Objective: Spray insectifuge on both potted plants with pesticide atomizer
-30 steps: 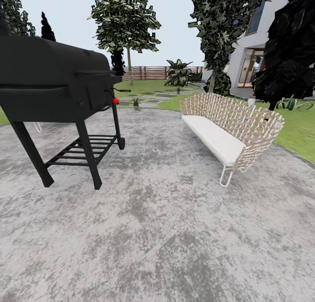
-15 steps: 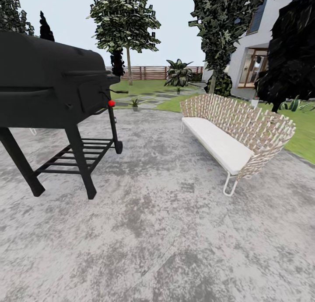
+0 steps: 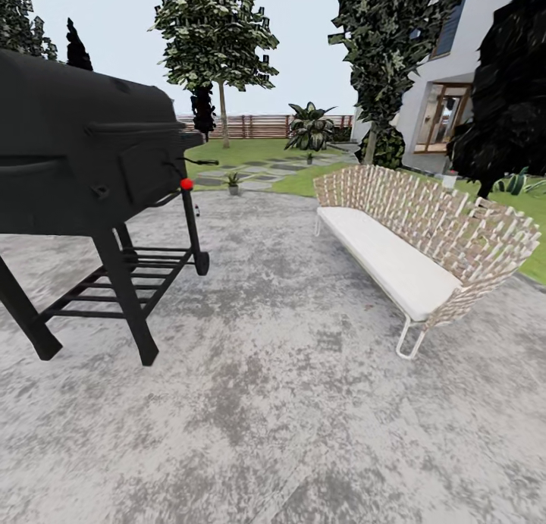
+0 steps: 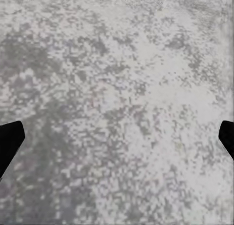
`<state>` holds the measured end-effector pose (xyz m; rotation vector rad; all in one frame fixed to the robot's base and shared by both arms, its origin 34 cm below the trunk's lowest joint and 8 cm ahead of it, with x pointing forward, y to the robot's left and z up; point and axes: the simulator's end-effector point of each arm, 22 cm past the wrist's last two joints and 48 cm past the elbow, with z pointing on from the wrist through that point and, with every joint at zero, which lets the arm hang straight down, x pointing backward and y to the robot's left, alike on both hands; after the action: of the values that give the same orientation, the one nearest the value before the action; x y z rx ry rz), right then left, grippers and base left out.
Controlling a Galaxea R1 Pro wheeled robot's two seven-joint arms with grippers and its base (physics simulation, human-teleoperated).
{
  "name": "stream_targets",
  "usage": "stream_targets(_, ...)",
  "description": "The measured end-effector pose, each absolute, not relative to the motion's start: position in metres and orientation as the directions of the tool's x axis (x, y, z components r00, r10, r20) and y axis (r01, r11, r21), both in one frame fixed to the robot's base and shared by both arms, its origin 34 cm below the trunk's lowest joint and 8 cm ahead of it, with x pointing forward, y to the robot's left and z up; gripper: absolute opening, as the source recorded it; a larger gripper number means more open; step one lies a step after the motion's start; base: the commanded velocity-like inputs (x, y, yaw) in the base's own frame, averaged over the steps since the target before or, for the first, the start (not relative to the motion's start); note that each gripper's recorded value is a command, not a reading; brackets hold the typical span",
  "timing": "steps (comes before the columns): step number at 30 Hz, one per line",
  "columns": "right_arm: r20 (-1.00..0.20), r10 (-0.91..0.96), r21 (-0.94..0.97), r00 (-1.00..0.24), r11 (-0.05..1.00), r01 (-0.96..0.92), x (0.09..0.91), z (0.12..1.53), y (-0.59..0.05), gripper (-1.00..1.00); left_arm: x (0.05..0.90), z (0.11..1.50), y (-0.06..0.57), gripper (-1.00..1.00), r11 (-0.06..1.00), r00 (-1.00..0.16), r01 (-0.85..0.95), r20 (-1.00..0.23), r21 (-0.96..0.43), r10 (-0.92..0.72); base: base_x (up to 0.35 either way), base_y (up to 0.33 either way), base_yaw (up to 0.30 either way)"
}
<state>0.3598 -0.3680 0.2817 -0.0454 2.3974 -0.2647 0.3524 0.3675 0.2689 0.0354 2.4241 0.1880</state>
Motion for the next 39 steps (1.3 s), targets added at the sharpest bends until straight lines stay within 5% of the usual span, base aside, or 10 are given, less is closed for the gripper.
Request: stream_targets(39,-0.639,-0.105,-0.219,-0.762,0.974,0.049,0.348,0.277,-0.371,1.0,0.345,0.267,0.368,1.0,0.989,-0.768,-0.023,-0.636,0.147,0.077,0.34,0.0,0.0)
